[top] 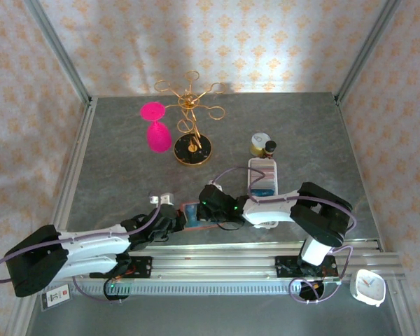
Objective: Put the credit cards into the card holder
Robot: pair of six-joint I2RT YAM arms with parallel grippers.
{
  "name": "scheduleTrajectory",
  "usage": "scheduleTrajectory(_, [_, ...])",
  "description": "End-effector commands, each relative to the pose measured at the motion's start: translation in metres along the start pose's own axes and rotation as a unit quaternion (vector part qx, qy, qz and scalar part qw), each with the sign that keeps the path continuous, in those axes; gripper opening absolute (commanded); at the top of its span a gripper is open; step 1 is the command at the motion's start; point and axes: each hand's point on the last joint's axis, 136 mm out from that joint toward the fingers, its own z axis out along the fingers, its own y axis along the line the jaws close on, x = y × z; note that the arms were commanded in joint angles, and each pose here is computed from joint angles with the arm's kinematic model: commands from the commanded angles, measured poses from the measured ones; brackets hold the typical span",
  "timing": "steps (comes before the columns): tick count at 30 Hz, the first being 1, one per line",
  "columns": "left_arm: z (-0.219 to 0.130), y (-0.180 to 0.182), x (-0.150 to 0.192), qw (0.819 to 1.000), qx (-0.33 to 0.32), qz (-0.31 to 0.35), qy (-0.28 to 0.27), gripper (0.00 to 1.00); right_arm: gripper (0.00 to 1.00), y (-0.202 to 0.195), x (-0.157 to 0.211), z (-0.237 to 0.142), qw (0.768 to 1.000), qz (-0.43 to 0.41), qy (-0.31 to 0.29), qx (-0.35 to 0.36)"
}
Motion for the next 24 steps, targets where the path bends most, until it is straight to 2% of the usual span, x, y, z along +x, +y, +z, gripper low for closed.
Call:
scheduleTrajectory(1, [-0.004,0.014,-0.002,0.999,-0.032,0.001,-0.009,0.06,0.07,-0.019,0.009,0.005,0.999,0.002,0.005,0.032])
scheduleTrajectory(5, [-0.008,0.008,-0.007,1.0,-0.023,0.0,-0.018,0.06,0.08,-0.02,0.009,0.005,0.999,0.001,0.004,0.033])
scheduleTrajectory(10, [-0.008,-0.014,-0.002,1.0,0.029,-0.003,0.002,0.05,0.19,-0.017,0.008,0.004,1.0,-0.001,0.003,0.027])
scheduleTrajectory(15, [-0.003,-0.032,0.003,0.998,0.062,0.005,0.024,0.03,0.18,-0.011,0.006,0.001,1.0,-0.001,-0.001,0.015])
scheduleTrajectory(20, [0.003,-0.035,0.009,0.997,0.067,0.004,0.037,0.01,0.16,-0.002,0.004,-0.003,1.0,0.002,-0.002,-0.005])
scheduleTrajectory(24, [0.008,-0.017,0.012,0.999,0.03,0.005,0.037,0.0,0.16,0.0,0.001,-0.008,1.0,0.0,-0.009,-0.005])
